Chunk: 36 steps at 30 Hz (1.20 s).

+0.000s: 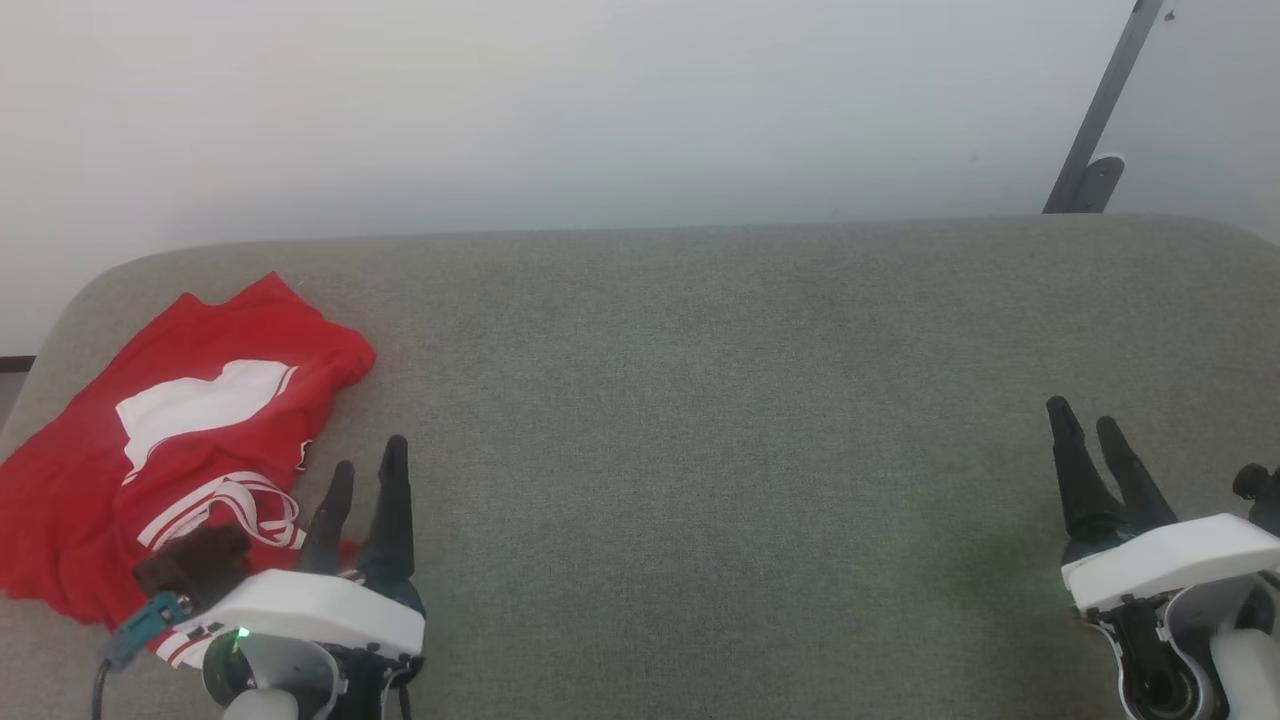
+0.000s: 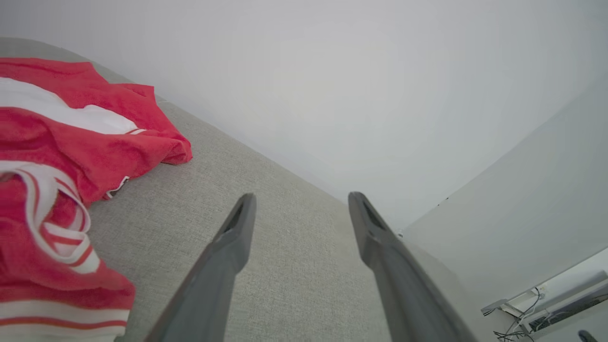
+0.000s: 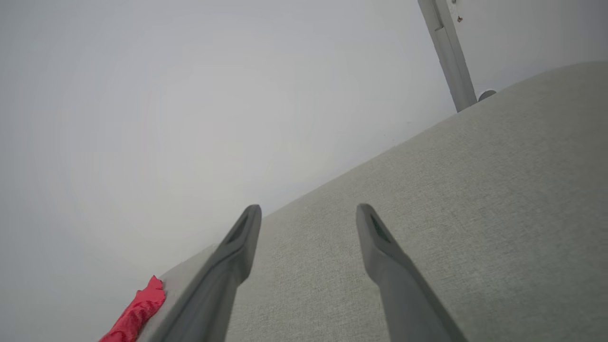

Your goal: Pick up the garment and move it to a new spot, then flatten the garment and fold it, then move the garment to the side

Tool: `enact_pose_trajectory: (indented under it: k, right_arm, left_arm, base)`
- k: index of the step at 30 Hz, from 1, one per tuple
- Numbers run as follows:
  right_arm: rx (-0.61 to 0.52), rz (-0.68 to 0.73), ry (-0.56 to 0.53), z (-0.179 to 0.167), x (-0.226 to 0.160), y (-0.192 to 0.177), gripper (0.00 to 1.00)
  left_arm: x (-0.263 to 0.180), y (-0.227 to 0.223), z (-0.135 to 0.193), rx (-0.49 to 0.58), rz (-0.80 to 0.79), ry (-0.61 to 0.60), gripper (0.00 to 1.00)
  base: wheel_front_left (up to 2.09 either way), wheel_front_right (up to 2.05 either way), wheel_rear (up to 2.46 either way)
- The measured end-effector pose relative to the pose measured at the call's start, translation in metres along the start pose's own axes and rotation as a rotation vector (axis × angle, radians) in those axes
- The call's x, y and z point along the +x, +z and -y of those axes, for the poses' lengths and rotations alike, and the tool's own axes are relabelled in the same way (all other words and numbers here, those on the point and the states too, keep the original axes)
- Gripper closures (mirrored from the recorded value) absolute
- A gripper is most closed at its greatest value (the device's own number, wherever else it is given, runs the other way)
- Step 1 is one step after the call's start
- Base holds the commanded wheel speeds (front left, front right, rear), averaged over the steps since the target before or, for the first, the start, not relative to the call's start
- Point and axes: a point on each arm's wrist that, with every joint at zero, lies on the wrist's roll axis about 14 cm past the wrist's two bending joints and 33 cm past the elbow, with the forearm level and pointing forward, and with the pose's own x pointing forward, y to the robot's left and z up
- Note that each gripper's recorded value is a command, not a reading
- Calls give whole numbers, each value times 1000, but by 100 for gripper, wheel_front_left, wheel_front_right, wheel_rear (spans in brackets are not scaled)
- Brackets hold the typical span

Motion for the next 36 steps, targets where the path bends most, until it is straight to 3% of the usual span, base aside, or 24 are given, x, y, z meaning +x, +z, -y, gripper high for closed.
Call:
enact_pose_trajectory:
  k: [20,36]
  right_arm:
    - [-297,48,46,-8,2,15,0]
    - [-443,71,57,-6,3,22,0]
  left_arm:
    - [-1,-1,9,280,17,-27,0]
    - [-2,1,14,423,47,-55,0]
  base:
    - [0,0,0]
    - [0,0,0]
